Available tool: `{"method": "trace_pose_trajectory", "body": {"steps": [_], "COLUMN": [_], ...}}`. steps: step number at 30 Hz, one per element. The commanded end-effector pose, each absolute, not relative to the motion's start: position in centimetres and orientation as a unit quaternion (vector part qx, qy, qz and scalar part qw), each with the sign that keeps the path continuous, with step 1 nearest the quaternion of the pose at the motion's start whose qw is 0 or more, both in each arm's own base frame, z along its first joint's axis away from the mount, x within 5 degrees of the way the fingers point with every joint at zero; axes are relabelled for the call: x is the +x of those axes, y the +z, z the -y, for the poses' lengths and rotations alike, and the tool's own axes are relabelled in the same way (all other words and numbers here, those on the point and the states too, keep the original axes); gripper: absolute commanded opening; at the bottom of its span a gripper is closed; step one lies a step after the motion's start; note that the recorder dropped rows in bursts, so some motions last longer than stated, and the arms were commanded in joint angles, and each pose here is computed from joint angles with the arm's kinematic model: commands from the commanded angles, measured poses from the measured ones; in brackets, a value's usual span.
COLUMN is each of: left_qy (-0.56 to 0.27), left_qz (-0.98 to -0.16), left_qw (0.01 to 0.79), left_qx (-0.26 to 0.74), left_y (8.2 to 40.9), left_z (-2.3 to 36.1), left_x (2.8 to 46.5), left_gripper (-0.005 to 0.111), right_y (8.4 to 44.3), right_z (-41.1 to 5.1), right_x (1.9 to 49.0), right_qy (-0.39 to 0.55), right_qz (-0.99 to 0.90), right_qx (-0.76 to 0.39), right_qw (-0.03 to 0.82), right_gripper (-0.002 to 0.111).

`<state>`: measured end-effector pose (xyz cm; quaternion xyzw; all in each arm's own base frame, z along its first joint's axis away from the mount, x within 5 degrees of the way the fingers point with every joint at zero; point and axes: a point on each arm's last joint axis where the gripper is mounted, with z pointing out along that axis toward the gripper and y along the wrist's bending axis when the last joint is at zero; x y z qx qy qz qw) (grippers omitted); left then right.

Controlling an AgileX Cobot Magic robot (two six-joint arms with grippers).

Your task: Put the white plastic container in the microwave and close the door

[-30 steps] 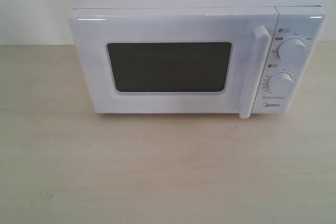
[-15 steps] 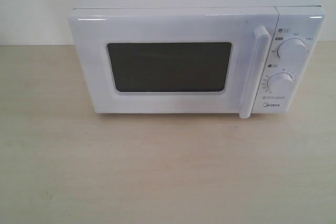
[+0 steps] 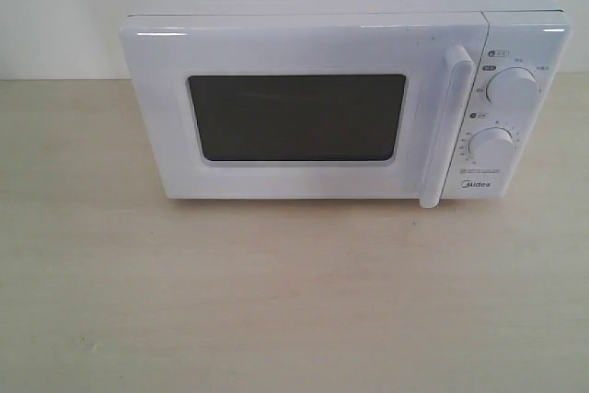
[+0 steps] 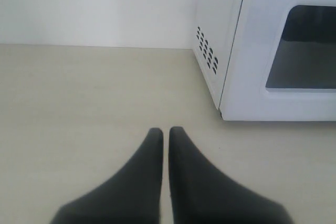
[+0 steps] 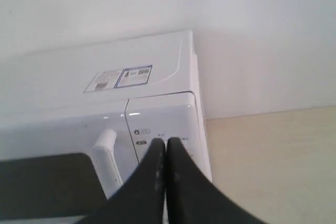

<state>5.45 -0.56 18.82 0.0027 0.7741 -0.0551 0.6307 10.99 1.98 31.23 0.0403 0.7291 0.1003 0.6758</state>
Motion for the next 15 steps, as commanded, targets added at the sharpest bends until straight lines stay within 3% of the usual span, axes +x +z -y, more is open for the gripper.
{"method": "trace_pose_trajectory", "body": {"steps": [1, 9, 15], "left_qy": [-0.059, -0.059, -0.059], "left_qz": [-0.776, -0.776, -0.776], "left_qw": [0.628, 0.628, 0.628], "left_qx": [0.003, 0.003, 0.003], "left_y": [18.7, 18.7, 18.7], "left_z": [0.6, 0.6, 0.6], "left_x": [5.4, 5.4, 5.4], "left_gripper": [0.004, 0.004, 0.004], "right_y": [29.9, 23.5, 22.1], "right_z": [-1.2, -1.3, -1.6], "right_x": [9.3, 6.0, 5.3], "right_qy": [0.138, 0.163, 0.183], "right_qz": [-0.703, -0.672, -0.659], "right_qx": [0.052, 0.037, 0.037], "right_qw": [0.696, 0.721, 0.729], "right_gripper": [0.0, 0.0, 0.0]}}
